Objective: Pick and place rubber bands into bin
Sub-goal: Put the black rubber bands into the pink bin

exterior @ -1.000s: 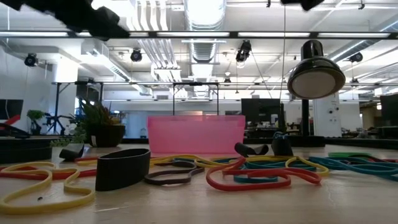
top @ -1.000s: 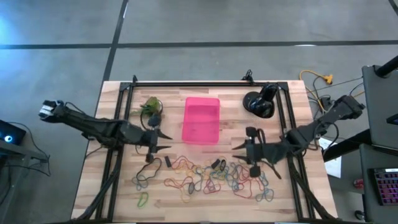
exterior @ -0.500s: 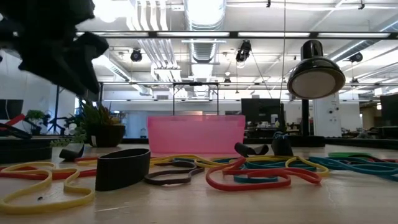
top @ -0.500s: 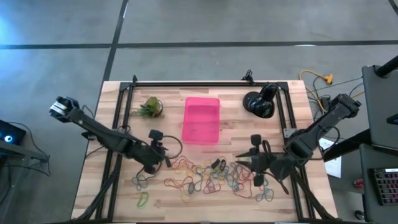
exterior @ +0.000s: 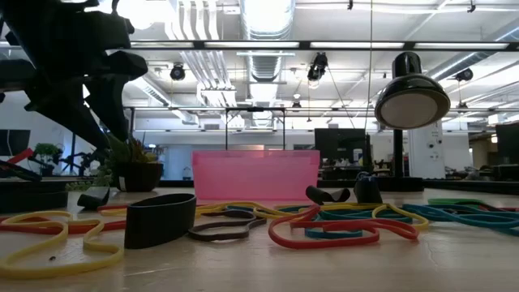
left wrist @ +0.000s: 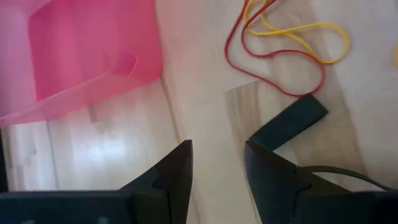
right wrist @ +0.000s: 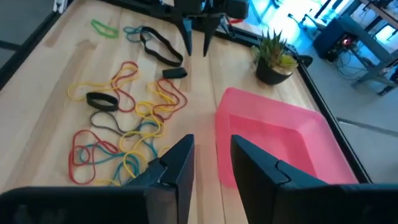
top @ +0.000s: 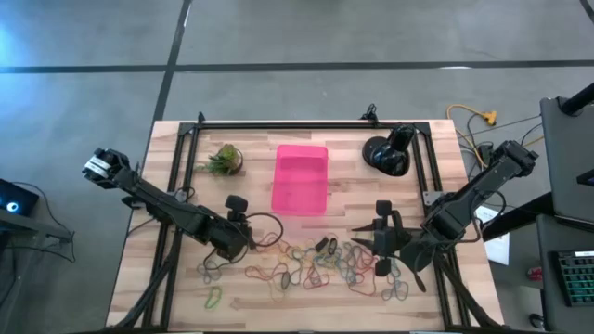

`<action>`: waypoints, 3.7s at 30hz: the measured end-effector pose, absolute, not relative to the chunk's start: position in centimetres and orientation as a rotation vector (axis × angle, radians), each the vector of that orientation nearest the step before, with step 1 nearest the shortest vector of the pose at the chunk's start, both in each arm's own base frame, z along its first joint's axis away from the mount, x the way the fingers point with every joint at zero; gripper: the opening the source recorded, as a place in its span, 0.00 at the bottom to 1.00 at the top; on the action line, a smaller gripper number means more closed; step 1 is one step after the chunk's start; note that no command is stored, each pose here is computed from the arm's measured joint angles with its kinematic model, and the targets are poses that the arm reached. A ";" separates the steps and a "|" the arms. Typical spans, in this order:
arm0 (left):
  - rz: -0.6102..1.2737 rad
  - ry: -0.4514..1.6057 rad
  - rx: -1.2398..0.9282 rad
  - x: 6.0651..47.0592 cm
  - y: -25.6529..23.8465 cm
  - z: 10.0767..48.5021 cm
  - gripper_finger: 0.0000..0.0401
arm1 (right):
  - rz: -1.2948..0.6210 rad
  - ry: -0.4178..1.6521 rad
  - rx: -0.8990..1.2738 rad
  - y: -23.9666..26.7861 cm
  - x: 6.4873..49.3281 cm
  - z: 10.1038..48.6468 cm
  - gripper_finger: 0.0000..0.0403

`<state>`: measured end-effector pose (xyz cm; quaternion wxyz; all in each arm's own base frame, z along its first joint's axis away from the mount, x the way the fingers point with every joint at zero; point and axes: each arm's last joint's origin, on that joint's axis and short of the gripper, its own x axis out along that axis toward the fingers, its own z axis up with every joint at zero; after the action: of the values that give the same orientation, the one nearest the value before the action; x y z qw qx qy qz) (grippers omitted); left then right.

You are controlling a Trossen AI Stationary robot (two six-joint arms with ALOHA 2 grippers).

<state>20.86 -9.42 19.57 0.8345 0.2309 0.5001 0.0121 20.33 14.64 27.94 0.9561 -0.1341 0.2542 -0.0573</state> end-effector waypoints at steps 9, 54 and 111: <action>0.084 1.051 0.454 20.7 -9.3 19.6 0.32 | -0.165 0.522 -0.423 14.5 20.6 27.5 0.32; 0.144 1.129 0.571 22.1 -14.1 13.9 0.32 | -0.110 0.553 -0.265 16.5 19.2 23.7 0.46; 0.126 0.907 0.569 24.1 -15.4 16.9 0.00 | -0.112 0.563 -0.274 16.2 18.9 22.6 0.46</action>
<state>24.14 -15.38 16.88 0.8581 0.2709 0.4321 0.0599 18.89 16.23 22.57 0.9499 -0.1348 0.2766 -0.0550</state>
